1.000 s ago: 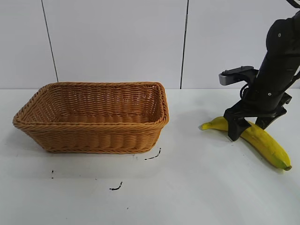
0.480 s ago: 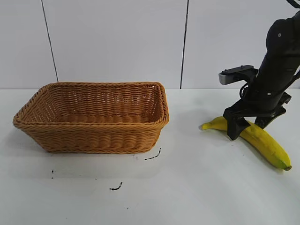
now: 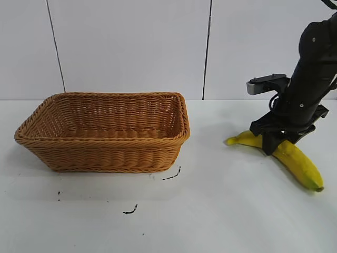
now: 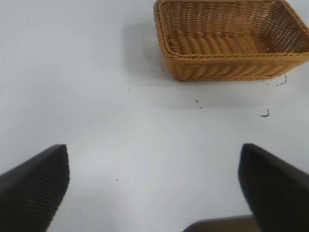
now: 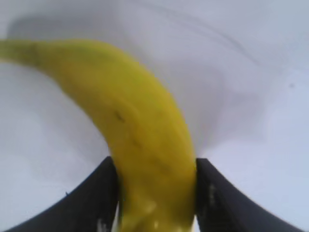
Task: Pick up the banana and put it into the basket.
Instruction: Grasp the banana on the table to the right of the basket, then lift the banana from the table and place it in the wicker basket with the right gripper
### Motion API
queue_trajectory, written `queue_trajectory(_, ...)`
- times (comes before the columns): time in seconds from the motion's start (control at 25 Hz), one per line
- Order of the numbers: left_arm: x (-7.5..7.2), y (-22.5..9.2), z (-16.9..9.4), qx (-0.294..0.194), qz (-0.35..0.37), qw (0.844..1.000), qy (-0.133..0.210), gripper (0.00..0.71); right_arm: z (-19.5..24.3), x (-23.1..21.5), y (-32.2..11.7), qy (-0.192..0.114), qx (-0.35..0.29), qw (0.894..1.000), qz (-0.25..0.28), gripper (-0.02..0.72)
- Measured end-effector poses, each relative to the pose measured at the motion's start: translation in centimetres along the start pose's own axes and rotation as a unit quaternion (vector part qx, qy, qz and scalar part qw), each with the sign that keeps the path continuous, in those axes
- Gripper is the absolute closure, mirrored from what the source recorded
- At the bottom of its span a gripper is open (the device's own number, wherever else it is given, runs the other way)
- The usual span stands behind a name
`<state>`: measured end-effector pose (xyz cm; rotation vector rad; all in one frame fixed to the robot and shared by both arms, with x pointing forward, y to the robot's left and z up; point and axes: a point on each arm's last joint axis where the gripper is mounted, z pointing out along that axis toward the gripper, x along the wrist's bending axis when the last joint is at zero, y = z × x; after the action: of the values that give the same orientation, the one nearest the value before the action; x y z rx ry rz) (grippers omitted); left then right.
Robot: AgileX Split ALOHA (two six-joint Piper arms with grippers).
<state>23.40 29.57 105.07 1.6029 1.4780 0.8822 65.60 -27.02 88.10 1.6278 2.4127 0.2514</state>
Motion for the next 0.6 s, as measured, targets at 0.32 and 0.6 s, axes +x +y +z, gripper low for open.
queue_trajectory(0.32,0.0,0.0,0.0,0.0,0.0,1.0,0.0,0.02,-1.1,-0.3,0.4,-0.003,0.014,1.0,-0.009,0.397)
queue_trajectory(0.6,0.0,0.0,0.0,0.0,0.0,1.0,0.0,0.02,-9.8,-1.5,4.2,-0.011,-0.018,1.0,0.0,0.397)
